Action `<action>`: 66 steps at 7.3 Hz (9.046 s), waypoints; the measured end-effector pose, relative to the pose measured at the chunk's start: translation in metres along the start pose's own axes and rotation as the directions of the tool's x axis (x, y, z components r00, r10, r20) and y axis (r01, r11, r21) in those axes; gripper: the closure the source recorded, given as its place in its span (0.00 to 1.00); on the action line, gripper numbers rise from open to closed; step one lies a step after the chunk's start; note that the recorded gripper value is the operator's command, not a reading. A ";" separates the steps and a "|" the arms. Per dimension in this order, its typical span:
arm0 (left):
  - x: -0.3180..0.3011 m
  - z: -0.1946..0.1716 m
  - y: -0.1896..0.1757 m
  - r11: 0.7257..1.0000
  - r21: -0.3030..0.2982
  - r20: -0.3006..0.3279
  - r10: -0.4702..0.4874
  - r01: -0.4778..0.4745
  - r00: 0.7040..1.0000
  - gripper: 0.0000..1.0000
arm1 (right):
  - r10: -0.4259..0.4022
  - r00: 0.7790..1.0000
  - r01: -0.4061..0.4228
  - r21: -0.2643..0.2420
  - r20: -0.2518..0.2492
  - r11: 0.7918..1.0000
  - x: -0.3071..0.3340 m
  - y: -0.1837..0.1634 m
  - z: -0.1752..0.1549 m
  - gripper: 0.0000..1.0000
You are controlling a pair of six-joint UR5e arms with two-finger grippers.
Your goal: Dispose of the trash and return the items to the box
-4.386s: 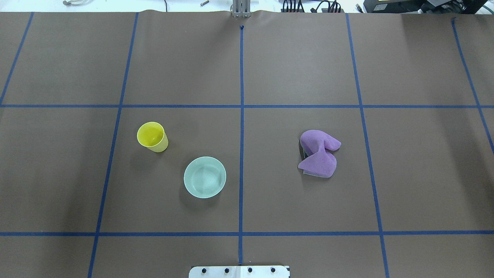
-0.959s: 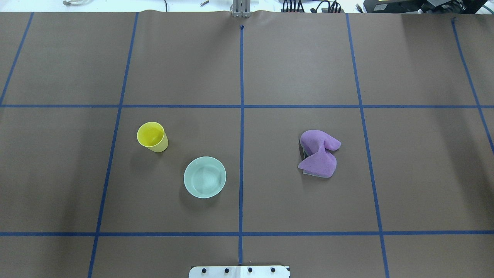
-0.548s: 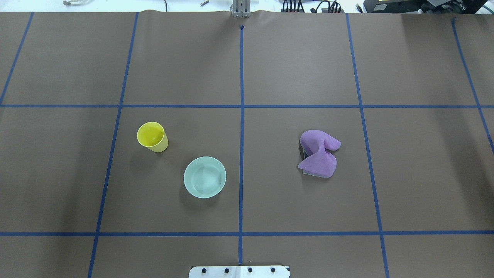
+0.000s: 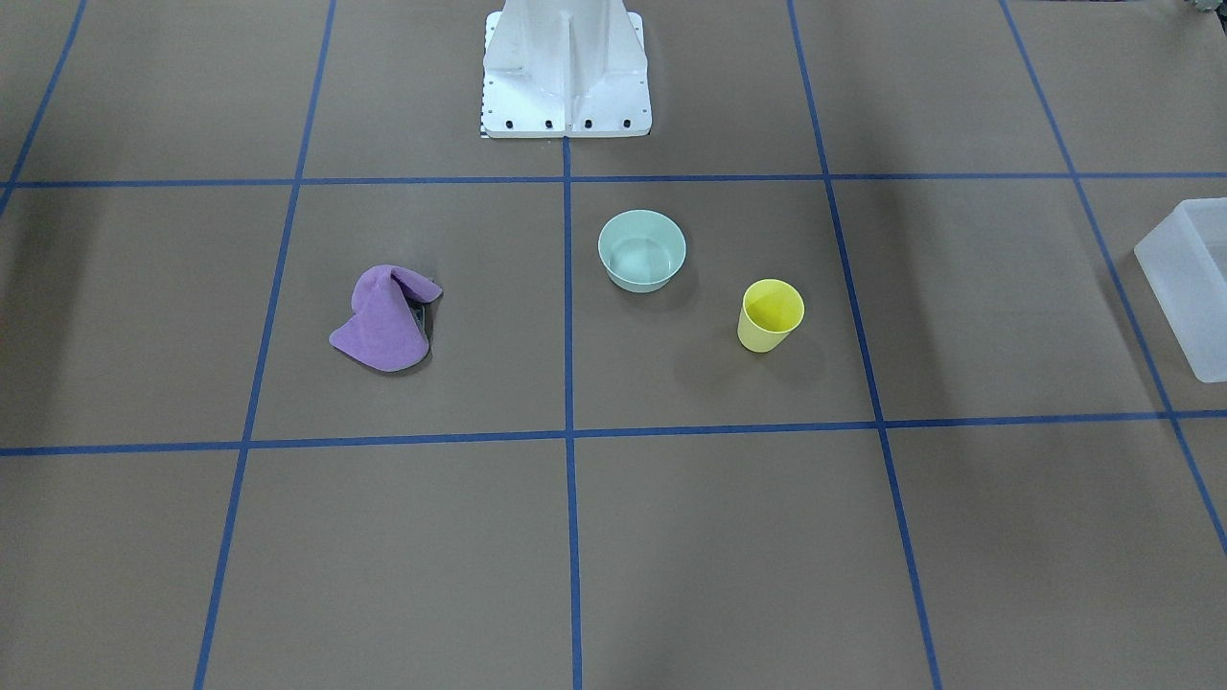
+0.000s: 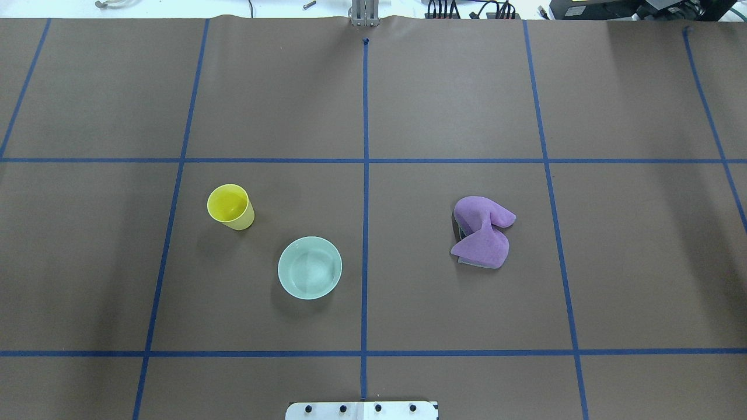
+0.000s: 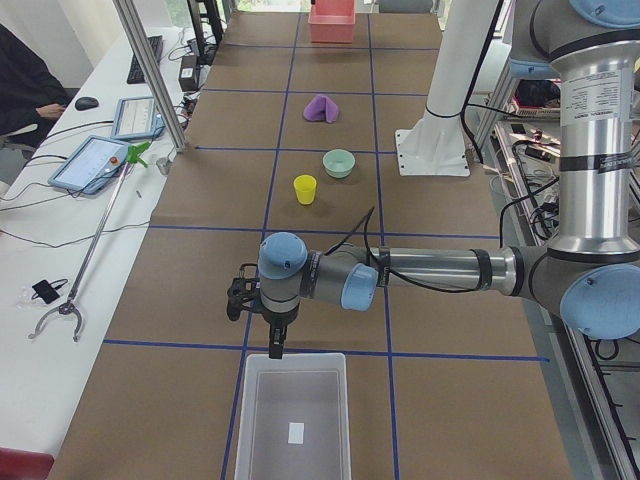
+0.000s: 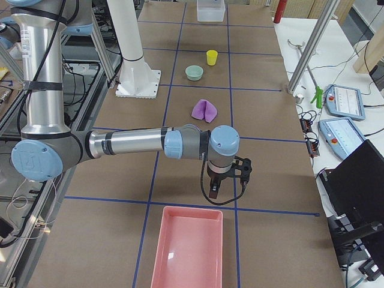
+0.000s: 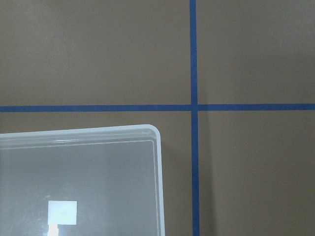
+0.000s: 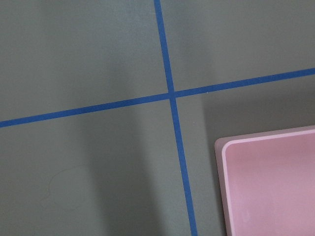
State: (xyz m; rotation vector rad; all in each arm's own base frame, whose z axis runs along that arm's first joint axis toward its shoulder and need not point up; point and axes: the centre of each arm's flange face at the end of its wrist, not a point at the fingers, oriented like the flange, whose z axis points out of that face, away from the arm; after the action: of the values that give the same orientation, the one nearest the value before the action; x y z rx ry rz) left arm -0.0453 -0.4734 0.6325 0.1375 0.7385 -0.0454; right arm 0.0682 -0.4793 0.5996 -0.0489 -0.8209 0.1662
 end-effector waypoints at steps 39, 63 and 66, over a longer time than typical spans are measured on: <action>0.063 -0.079 -0.125 0.999 -0.054 -0.061 0.002 -0.005 0.998 1.00 | -0.134 0.985 0.138 -0.029 0.110 0.990 -0.397 0.032 0.029 0.00; -0.105 0.070 0.025 1.000 0.021 -0.100 0.018 -0.016 0.995 0.01 | -0.174 0.984 0.177 -0.086 0.035 0.981 -0.470 0.076 0.102 0.00; -0.040 -0.008 -0.039 1.000 0.021 -0.103 -0.014 0.016 0.995 0.01 | -0.192 0.981 0.192 -0.099 0.007 0.976 -0.477 0.084 0.123 0.00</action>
State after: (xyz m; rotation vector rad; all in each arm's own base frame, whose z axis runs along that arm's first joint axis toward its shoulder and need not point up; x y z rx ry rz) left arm -0.0836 -0.5116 0.6498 0.1556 0.8423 -0.0610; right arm -0.3522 -0.4789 0.3287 -0.0636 -0.8264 -0.0573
